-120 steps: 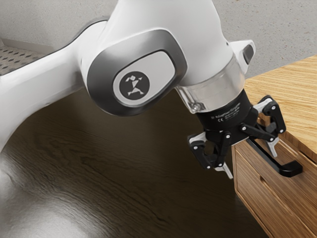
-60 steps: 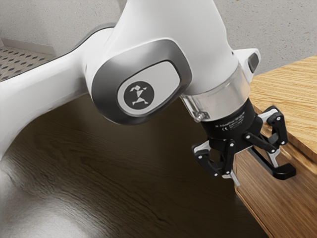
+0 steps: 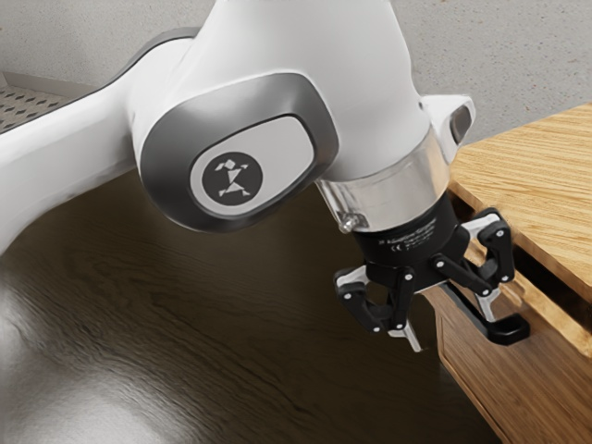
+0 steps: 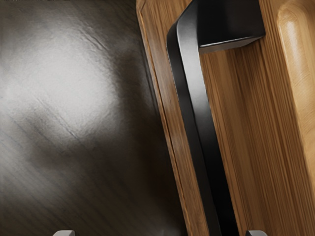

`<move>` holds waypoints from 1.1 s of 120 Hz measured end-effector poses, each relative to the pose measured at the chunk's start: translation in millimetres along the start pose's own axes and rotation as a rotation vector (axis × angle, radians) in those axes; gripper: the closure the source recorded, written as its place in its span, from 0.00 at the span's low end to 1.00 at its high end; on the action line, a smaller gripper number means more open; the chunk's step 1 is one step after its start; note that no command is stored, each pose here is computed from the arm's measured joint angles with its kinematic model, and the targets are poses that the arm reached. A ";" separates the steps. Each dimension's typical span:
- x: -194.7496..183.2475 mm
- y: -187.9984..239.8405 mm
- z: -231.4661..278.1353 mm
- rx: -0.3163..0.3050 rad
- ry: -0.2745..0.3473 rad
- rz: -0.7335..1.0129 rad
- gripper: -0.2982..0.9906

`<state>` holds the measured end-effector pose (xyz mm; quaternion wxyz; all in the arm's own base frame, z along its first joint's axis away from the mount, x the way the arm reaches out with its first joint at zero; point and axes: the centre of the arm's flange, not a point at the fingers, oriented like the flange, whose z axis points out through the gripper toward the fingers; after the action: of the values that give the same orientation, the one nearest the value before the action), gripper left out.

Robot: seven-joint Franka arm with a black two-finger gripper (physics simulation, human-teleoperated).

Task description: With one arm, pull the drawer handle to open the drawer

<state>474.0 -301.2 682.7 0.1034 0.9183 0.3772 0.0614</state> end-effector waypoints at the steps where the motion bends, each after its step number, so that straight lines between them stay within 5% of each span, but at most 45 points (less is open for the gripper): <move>1: -0.2 -0.5 0.0 0.001 0.000 0.001 0.44; 42: 42.4 -33.3 -2.7 0.047 0.030 -0.061 0.45; 132: 40.5 -97.1 -15.7 0.055 -0.008 -0.059 0.46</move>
<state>433.6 -203.0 676.4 0.0812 0.9095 0.4053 0.0441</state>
